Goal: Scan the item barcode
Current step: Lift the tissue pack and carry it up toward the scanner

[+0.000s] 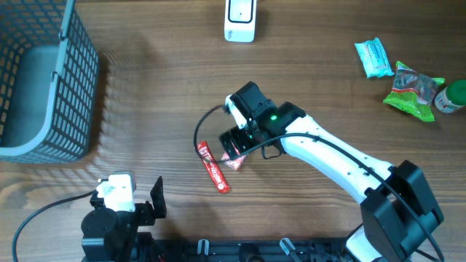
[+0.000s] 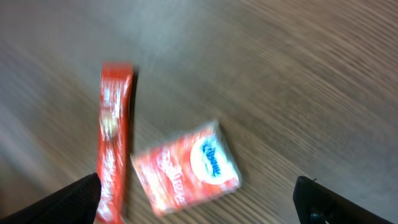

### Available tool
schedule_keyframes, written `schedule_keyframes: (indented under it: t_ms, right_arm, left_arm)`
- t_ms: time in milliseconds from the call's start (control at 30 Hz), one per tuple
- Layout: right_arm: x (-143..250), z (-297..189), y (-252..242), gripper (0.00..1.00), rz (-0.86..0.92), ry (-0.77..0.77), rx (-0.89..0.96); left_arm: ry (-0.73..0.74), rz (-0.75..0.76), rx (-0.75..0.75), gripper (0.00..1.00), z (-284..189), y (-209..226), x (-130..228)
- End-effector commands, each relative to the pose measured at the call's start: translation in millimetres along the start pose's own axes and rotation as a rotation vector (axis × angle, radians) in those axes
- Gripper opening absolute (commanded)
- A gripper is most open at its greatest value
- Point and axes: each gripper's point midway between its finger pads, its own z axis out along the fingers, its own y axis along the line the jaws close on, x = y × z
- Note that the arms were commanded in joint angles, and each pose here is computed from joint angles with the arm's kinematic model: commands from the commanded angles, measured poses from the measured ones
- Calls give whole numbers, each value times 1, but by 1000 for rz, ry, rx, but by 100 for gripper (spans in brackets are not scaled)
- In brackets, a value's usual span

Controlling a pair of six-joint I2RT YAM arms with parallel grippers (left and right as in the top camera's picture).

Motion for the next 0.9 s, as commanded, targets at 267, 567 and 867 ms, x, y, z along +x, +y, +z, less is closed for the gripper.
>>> schedule_keyframes:
  t_ms: [267,567,867]
  right_arm:
    - [15,31,39,100,-404,60,-287]
    - [30,76,-2,100,-245,181,-80]
    - [5,64,2,100,-180,126,-73]
  left_arm:
    - [-2,-7,-6,100,1,1,1]
    - [-2,-7,-6,100,1,1,1]
    - [-2,-7,-6,100,1,1,1]
